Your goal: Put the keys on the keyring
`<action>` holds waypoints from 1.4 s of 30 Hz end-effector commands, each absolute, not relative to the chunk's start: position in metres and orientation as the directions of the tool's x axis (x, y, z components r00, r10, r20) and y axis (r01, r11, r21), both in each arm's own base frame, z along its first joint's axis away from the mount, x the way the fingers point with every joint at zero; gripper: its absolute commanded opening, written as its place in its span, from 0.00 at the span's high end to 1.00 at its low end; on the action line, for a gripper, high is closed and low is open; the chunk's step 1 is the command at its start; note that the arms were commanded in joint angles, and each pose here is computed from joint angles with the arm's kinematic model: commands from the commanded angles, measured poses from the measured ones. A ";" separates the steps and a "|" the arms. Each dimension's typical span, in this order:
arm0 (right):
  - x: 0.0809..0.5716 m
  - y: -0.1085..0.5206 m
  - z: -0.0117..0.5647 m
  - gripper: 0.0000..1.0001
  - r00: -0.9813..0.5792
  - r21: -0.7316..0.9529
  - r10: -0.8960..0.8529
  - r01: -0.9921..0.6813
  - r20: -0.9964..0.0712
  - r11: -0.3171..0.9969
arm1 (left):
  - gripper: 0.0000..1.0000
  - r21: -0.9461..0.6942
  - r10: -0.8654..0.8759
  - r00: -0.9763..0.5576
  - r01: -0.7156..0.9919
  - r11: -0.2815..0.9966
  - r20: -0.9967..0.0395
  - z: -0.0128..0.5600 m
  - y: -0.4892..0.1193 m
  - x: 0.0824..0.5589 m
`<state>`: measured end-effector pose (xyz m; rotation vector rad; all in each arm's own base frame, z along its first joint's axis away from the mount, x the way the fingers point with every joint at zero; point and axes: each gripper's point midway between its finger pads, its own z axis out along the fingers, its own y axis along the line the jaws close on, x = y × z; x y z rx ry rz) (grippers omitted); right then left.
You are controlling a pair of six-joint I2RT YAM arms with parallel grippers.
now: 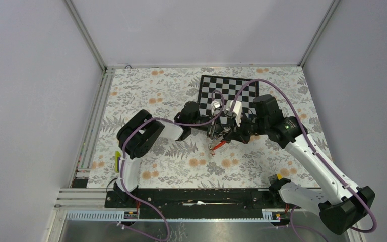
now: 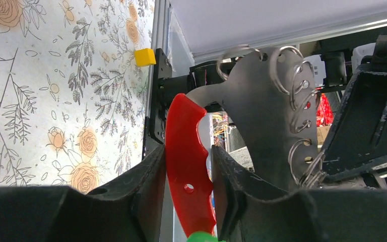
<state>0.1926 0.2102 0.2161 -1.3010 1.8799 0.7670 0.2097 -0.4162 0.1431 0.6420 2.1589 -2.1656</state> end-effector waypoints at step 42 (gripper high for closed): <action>0.170 0.194 0.143 1.00 -0.293 0.152 -0.592 -0.949 -0.751 0.277 | 1.00 -0.615 0.185 -0.655 0.754 0.233 -0.733 0.180 -0.335 0.277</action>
